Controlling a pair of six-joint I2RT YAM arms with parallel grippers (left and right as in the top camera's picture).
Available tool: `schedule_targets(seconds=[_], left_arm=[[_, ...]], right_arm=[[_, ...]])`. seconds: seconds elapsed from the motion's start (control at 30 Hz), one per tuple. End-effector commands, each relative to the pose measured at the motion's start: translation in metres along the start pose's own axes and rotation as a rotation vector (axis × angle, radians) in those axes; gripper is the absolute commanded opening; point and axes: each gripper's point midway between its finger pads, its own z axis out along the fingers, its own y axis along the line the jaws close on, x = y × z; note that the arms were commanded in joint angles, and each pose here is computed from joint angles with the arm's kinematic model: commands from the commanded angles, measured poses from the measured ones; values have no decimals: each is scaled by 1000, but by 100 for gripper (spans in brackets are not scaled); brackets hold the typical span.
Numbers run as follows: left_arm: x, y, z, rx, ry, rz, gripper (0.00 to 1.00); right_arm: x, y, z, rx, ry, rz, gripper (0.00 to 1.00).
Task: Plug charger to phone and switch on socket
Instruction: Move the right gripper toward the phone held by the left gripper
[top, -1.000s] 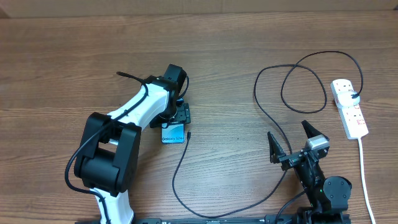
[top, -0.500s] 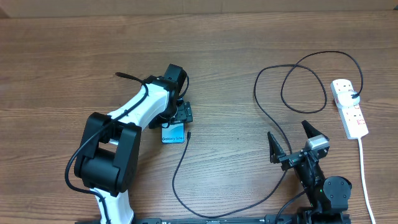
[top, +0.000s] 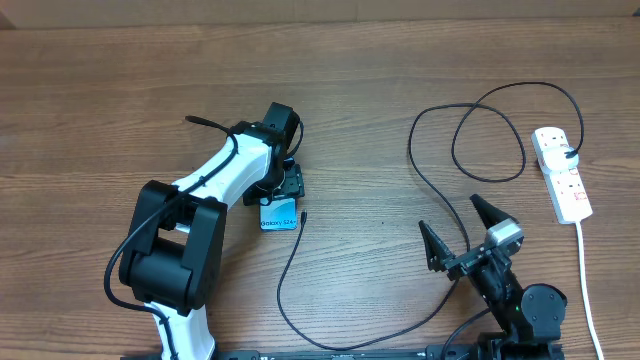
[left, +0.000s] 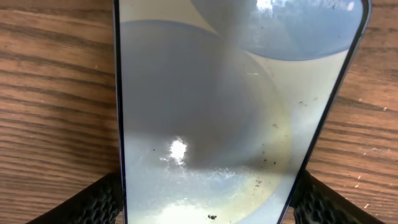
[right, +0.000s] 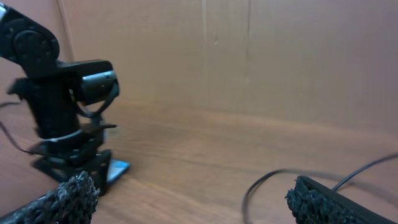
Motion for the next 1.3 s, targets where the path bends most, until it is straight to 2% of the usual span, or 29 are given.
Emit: schedule_targets(seconds=[0.0,0.2,0.3,0.4,0.53,0.63,0.67,0.73,0.77,0.93,1.03,1.13,1.27], left_arm=[[19,2,25,-1,96,38,66],[22,-10,21,120,150,51,59],[19,-13,16,216,183,10,59],[14,-17,10,318,210,-26,61],[9,-33,-7,547,242,-6,62],[4,-36,-17,646,253,-26,63],[3,-36,-19,661,254,-30,63],[1,-33,-19,662,250,-38,64],[1,-33,-19,662,248,-36,64],[-1,-34,-19,666,236,-23,65],[-1,-34,-18,660,234,-24,65],[-1,-33,-18,658,234,-24,65],[-3,-33,-17,658,227,-22,68]], right_arm=[[-15,6,-3,-20,-9,172,100],[-54,-4,-10,87,55,207,100],[-81,-7,-2,121,179,244,100],[-88,-9,11,122,308,303,100],[-96,5,36,-5,416,377,100],[-88,25,50,-170,478,458,100],[-82,29,55,-215,506,486,98],[-63,30,65,-239,574,535,86],[-49,30,71,-240,620,559,83],[20,48,97,-294,843,642,78],[63,71,116,-342,947,675,79],[95,91,134,-388,988,678,80],[141,102,152,-334,1044,758,95]])
